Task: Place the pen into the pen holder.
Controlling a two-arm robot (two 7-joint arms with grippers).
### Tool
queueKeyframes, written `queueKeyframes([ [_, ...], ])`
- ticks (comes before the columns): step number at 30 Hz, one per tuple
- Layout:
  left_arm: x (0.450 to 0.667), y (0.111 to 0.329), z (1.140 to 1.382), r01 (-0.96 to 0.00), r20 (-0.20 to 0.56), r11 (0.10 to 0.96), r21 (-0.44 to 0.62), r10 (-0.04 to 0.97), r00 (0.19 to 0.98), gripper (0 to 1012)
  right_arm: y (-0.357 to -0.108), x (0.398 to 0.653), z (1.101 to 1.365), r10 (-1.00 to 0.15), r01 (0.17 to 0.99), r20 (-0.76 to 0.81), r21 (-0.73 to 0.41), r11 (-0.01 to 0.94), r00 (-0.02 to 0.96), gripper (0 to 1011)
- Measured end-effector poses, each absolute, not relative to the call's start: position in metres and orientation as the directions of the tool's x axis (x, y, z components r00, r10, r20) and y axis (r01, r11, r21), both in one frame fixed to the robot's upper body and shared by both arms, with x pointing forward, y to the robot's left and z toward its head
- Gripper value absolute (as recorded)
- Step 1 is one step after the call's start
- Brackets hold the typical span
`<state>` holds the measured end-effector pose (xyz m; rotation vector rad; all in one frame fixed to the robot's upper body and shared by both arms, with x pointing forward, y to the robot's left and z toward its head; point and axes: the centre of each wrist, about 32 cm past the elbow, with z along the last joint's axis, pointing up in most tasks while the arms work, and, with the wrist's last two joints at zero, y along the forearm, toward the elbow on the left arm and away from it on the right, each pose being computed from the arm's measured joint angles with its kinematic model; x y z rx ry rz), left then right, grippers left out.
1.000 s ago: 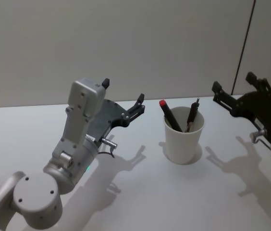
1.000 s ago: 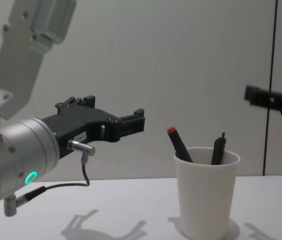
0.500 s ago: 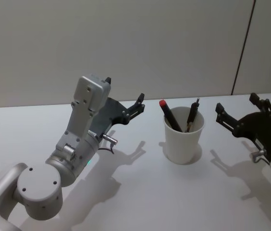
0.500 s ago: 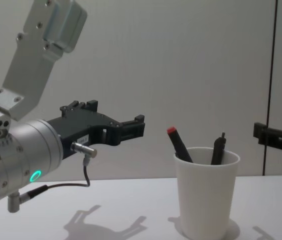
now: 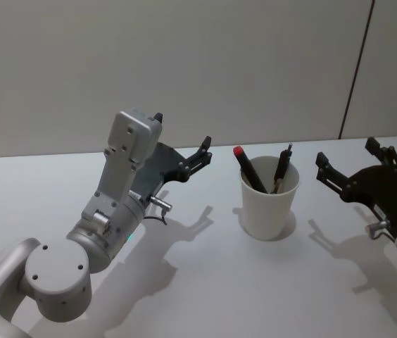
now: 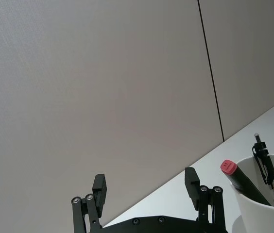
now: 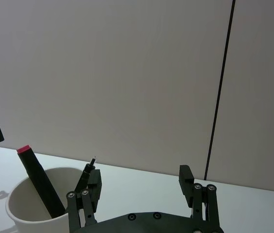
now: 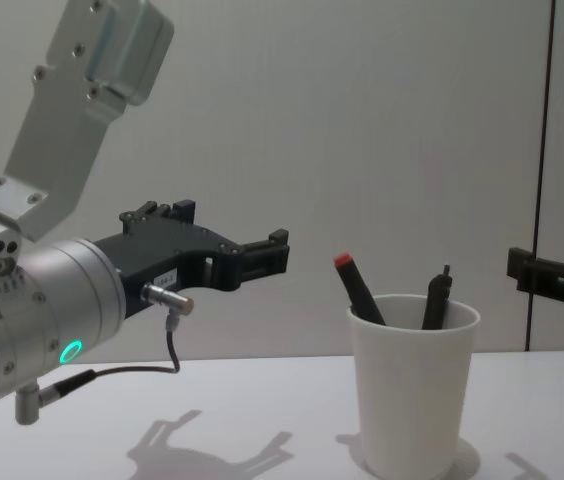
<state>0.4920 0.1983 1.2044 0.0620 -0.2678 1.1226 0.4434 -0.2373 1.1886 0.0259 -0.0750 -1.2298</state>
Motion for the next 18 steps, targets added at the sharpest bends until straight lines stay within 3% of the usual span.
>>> queueKeyframes([
  [18,0.4920,0.1984,1.2044,-0.897,0.242,0.434,-0.086,0.882,0.404,1003,-0.2371,0.4433,1.1887,-0.942,0.940,0.043,0.060,0.335,0.333,1001],
])
